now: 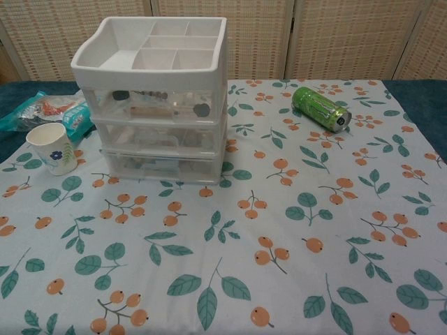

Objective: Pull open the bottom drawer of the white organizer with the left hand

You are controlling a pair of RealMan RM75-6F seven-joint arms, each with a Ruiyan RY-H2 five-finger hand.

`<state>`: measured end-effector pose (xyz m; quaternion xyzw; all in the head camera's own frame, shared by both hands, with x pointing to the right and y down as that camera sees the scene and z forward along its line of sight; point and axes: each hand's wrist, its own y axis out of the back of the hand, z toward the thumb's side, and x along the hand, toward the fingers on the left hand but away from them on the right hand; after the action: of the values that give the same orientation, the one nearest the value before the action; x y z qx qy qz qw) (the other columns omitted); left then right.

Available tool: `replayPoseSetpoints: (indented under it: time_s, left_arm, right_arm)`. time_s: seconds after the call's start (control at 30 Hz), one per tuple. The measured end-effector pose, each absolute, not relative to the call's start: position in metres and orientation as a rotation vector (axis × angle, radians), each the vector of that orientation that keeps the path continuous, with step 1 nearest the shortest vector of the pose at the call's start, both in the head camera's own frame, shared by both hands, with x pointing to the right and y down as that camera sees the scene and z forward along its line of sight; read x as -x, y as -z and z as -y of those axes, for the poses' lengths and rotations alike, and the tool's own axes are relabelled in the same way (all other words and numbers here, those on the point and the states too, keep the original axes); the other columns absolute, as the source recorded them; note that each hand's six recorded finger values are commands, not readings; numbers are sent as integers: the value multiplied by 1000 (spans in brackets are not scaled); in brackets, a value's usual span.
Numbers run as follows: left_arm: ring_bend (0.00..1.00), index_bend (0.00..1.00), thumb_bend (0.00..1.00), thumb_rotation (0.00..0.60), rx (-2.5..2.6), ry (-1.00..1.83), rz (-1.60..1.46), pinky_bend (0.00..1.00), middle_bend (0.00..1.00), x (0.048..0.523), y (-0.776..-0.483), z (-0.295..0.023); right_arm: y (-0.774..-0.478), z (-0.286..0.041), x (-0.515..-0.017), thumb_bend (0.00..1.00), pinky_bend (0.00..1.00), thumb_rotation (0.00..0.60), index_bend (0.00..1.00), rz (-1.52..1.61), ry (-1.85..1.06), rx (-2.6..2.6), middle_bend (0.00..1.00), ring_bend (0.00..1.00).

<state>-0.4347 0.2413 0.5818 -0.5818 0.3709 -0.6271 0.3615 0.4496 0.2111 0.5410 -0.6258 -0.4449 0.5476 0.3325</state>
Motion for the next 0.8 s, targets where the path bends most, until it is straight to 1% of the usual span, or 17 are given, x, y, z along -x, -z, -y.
replayPoseSetpoints:
  time_s: [0.23,0.4,0.43,0.5,0.53,0.57,0.63,0.67,0.7,0.77,0.8]
  left_arm:
    - [261,220,151,600,1532,1571,-972,324,318,430,-580,-237]
    - [274,225,150,600,1592,1487,-1019,330,318,419,-577,-230]
    - [300,227,150,600,1609,1464,-1031,363,325,416,-577,-227]
    - [356,229,150,600,1656,1394,-1051,487,354,406,-575,-221]
    - [390,231,151,600,1679,1361,-1056,585,379,400,-575,-217]
    - [407,232,151,600,1714,1318,-1060,630,394,393,-576,-213]
    - [471,237,150,600,1773,1260,-1053,730,449,380,-577,-208]
    - [524,240,150,600,1807,1230,-1038,786,494,372,-579,-205]
    - [554,240,150,600,1828,1211,-1025,814,522,366,-581,-202]
    - [628,248,151,600,1876,1161,-988,887,626,349,-585,-196]
    - [648,251,151,600,1896,1141,-969,906,657,341,-588,-195]
  right_arm:
    - [-533,-208,-449,279,188,600,20,1173,-1408,1611,163,194]
    - [-522,-205,-448,279,188,600,20,1190,-1382,1581,163,204]
    - [-520,-204,-448,279,188,600,20,1194,-1377,1574,163,210]
    - [-515,-201,-448,279,188,600,20,1200,-1366,1557,163,215]
    - [-513,-200,-448,279,188,600,20,1201,-1362,1550,163,215]
    - [-511,-198,-447,278,188,600,20,1202,-1357,1542,163,215]
    - [-509,-197,-447,278,188,600,20,1201,-1353,1536,163,215]
    - [-508,-196,-447,279,188,600,20,1200,-1352,1533,163,216]
    - [-507,-196,-446,279,188,600,20,1199,-1352,1531,163,217]
    - [-507,-195,-446,279,188,600,20,1197,-1354,1529,164,221]
    - [-507,-195,-446,279,188,600,20,1197,-1356,1529,164,221]
